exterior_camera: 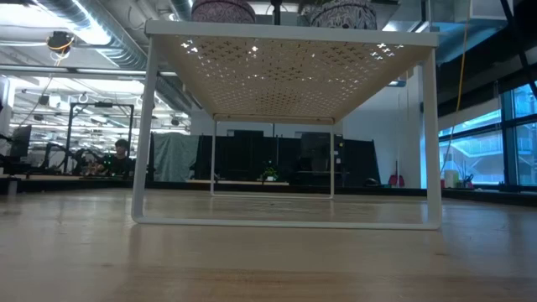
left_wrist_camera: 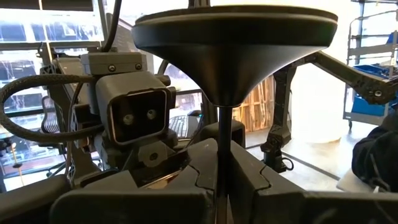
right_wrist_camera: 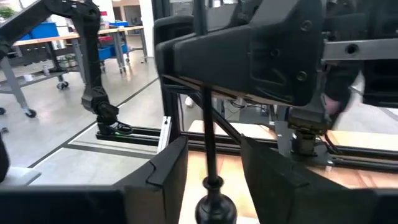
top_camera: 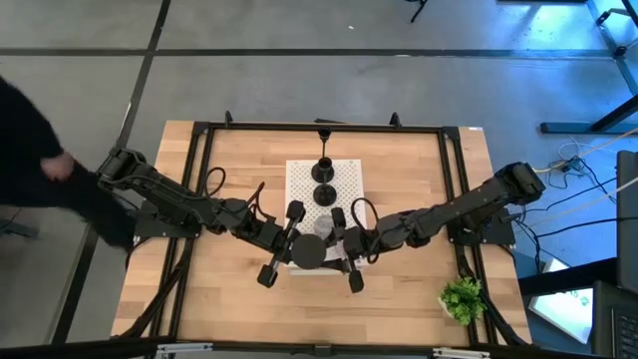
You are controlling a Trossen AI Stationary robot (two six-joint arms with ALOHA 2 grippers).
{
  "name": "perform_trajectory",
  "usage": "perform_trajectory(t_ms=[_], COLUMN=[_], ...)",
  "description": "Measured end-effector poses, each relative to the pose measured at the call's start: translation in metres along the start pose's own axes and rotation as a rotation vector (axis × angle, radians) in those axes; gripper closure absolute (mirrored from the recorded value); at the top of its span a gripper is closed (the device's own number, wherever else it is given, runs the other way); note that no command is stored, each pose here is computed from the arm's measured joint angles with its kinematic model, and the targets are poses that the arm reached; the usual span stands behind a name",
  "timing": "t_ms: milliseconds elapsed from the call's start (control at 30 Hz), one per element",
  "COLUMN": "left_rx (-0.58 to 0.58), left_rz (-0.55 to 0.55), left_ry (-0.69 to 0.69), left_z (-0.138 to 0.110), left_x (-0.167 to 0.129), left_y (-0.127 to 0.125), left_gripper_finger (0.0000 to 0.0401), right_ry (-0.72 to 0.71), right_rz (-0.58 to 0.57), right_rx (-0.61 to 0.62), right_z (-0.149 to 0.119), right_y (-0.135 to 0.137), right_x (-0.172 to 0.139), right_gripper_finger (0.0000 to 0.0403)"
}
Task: Pick & Place candle stick holders
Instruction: Put the black candle holder on the shelf
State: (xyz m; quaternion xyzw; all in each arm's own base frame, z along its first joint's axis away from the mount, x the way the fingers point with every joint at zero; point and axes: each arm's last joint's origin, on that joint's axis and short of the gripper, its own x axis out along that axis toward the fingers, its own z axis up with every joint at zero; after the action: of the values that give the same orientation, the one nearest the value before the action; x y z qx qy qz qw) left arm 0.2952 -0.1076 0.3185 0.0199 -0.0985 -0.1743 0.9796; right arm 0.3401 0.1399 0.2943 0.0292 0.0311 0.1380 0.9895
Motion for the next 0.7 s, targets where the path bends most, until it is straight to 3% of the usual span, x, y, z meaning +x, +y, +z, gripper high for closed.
perform_trajectory(t_ms=[200,433,700], left_rx=[0.000,-0.018,-0.006], left_rz=[0.000,0.013,0.058], left_ry=[0.000,0.003,0.012], left_z=[0.0000,0.0000,-0.0004], left_x=[0.0000,-0.0002,-0.0004], left_y=[0.0000,0.0005,0.0017], left_gripper_finger=[0.0392,0.0392,0.0371], right_ry=[0.005,0.006,0.004], right_rz=[-0.013,-0.037,-0.063], right_rx=[0.018,0.068,0.097], right_z=[-0.0005,-0.0009,-0.0010], right_y=[-0.0008,-0.0010,-0.0016], right_x=[0.0000,0.0000,-0.0001], right_gripper_finger=[0.0289,0.0382,0.0392])
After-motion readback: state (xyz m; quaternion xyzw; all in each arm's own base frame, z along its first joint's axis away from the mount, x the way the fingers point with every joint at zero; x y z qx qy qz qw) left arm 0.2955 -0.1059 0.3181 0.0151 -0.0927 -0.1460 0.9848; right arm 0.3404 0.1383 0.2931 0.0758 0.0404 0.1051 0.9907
